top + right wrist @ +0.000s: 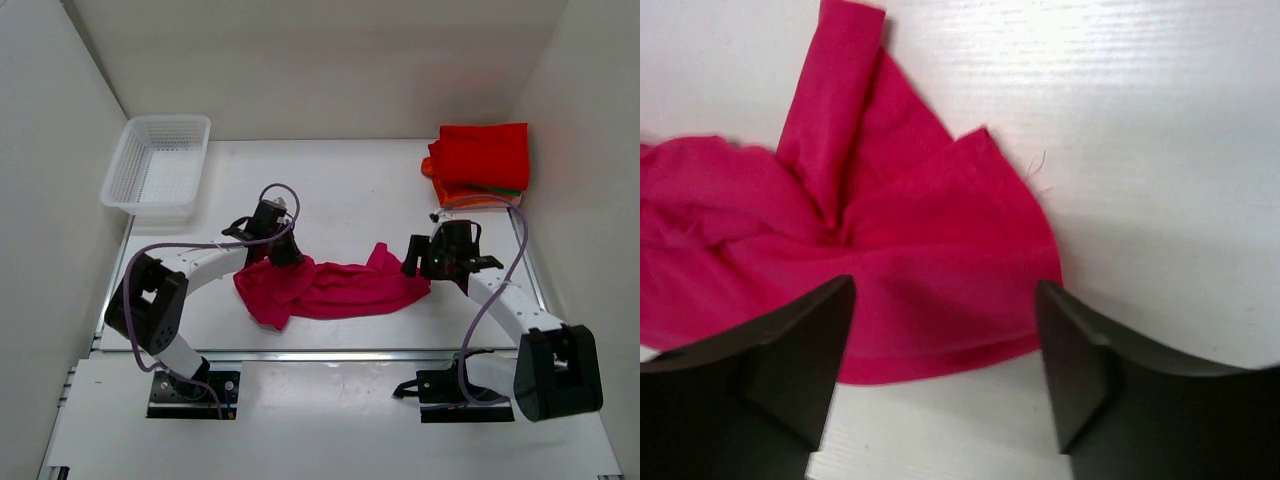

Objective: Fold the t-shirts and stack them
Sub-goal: Flatten out the tshirt

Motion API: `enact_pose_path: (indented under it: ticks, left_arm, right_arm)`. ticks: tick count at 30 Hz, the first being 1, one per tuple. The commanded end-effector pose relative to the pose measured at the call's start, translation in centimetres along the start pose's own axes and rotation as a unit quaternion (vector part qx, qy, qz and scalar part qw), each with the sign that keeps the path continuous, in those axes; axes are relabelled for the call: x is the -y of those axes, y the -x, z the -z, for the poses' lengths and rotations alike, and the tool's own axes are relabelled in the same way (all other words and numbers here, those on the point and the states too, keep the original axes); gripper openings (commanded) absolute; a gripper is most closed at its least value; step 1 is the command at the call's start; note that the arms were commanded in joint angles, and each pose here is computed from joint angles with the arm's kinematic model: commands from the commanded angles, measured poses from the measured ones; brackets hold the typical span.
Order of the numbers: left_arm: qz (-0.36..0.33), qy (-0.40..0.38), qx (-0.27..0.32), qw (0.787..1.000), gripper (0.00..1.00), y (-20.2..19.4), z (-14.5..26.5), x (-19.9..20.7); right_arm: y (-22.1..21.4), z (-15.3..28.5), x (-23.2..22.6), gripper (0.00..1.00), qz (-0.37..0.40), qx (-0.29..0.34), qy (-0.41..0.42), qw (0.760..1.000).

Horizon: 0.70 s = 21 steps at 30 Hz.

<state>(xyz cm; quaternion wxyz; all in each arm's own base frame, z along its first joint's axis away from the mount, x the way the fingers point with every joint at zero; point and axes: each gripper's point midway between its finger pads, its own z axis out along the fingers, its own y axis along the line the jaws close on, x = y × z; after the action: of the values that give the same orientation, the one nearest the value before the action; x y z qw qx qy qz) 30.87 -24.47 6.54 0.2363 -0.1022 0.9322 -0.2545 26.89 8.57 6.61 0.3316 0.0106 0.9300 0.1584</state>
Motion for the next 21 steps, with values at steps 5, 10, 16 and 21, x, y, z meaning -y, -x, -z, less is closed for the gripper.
enact_pose_path:
  ticks: [5, 10, 16, 21]
  left_arm:
    - [-0.001, -0.067, 0.118, 0.991, 0.0, 6.3, 11.5, 2.4]
    - [0.019, -0.078, 0.153, 0.985, 0.0, 7.4, 15.6, 0.0]
    - [0.019, -0.087, 0.165, 0.982, 0.0, 7.0, 17.2, -0.7]
    - [0.019, -0.093, 0.167, 0.981, 0.0, 6.8, 17.8, -0.7]
  right_arm:
    - [8.1, -2.5, -1.6, 0.18, 0.042, 0.041, 0.021, 0.998]
    - [9.4, -5.5, -2.9, 0.24, 0.041, 0.015, 0.028, 0.999]
    - [8.2, -7.8, -5.6, 0.42, 0.034, -0.008, 0.066, 0.997]
    - [7.4, -10.0, -5.6, 0.5, 0.018, -0.038, 0.064, 0.997]
